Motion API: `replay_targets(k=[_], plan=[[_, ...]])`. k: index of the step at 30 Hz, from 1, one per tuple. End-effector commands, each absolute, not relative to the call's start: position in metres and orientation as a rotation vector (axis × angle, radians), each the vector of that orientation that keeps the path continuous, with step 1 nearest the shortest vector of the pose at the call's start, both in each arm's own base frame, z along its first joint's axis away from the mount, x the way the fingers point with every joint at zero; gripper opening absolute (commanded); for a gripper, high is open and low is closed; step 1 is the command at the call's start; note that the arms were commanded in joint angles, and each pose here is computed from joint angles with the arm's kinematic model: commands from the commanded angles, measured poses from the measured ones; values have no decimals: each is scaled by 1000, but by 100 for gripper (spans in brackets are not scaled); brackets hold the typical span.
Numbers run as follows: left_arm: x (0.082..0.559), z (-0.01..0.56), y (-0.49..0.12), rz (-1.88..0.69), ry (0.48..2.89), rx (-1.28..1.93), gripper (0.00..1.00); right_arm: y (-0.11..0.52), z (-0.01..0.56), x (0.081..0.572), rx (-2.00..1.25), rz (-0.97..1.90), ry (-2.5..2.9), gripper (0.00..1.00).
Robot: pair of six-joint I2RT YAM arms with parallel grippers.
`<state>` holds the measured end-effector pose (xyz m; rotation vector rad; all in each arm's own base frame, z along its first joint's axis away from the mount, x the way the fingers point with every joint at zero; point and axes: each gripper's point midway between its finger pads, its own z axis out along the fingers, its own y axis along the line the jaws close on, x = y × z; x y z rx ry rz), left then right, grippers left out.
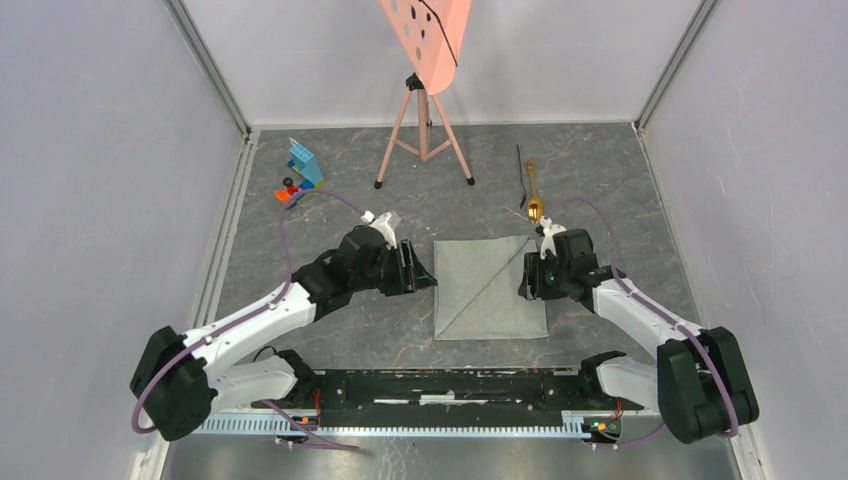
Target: Fold the napkin into a case and place the utensils inside
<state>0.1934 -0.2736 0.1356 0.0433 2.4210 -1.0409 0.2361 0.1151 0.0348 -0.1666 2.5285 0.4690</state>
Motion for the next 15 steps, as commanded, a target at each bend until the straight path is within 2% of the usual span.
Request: replay_targets(k=[1, 8, 12, 15], plan=[[195, 145, -258, -1005, 2388, -20, 59, 116, 34, 250, -243, 384, 2442, 53], [180, 141, -241, -1019, 2371, -100, 59, 149, 6, 257, -397, 401, 2452, 50], [174, 138, -236, -1041, 2358, -130, 60, 170, 14, 282, -503, 373, 2395, 52], [174, 137, -229, -1005, 2355, -144, 60, 167, 38, 300, -565, 164, 2388, 55]])
